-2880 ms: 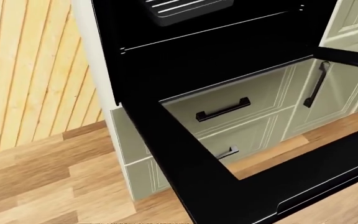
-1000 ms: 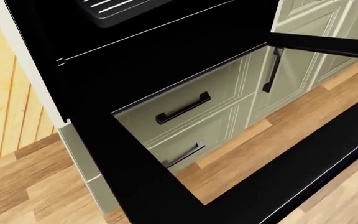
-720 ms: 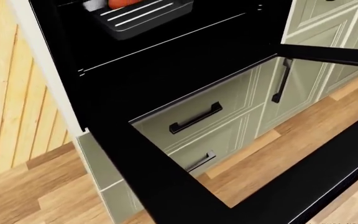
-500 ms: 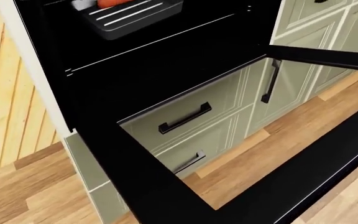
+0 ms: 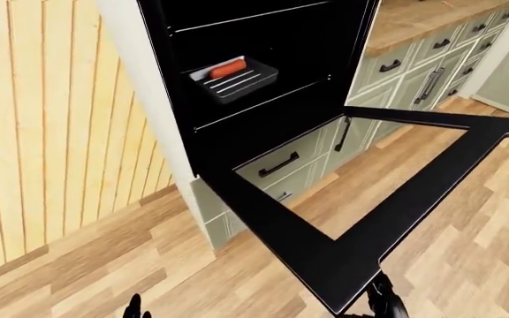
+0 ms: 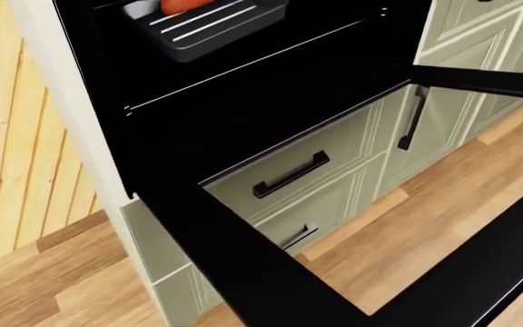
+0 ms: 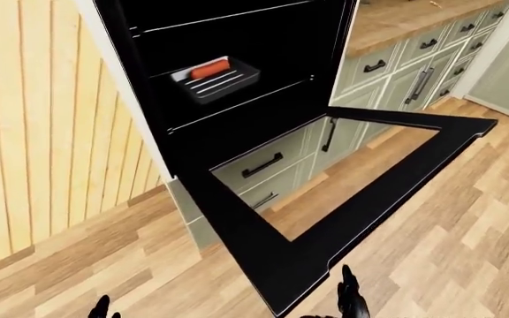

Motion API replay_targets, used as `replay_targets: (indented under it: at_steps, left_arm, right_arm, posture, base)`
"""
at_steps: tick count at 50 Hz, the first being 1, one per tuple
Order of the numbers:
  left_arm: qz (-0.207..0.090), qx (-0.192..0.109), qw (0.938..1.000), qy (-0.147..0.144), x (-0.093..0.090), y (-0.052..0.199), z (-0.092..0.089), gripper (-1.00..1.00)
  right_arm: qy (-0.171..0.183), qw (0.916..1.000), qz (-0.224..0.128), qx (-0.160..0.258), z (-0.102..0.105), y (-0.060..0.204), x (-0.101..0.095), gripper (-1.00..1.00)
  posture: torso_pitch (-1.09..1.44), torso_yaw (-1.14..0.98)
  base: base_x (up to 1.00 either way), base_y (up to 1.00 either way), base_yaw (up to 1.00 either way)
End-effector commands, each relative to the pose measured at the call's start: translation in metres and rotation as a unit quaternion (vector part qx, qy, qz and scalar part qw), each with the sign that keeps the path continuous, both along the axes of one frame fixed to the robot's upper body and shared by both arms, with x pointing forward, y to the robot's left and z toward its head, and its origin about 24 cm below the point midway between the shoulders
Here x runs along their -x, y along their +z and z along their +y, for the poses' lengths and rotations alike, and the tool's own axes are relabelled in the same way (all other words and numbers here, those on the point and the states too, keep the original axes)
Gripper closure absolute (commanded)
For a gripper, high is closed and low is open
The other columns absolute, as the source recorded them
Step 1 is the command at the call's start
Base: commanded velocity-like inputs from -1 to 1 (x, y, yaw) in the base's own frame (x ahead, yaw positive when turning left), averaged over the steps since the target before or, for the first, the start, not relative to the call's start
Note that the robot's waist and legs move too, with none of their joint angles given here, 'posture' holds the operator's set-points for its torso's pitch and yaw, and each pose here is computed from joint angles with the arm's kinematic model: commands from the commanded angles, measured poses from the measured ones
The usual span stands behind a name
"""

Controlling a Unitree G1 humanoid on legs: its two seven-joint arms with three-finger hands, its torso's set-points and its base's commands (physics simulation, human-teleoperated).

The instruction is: Close the oven door.

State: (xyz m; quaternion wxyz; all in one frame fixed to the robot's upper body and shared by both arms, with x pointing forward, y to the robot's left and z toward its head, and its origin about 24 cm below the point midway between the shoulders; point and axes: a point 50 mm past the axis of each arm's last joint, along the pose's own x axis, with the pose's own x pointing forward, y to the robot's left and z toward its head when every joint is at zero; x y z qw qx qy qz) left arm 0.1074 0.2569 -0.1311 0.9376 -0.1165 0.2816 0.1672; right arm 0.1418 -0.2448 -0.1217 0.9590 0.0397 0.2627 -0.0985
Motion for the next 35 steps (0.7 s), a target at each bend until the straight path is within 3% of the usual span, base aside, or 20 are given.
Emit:
replay_targets:
  at_steps: [1,35]
  left_arm:
    - [-0.019,-0.010,0.9998,-0.004,-0.0060,0.0043,0.0025,-1.00]
    - [-0.018,-0.010,0.9998,-0.005,-0.0071,0.0050,0.0051,-1.00]
  right_arm:
    - [-0.006,0.9994,-0.029,0.016,-0.0079,0.0081,-0.0082,-1.00]
    - [-0.008,0.9993,-0.032,0.015,-0.0087,0.0088,-0.0087,-1.00]
  posture:
    - [0.00,0.00]
    - [0.00,0.00]
  base:
    - [0.00,0.16,0.00]
    - [0.00,0.14,0.00]
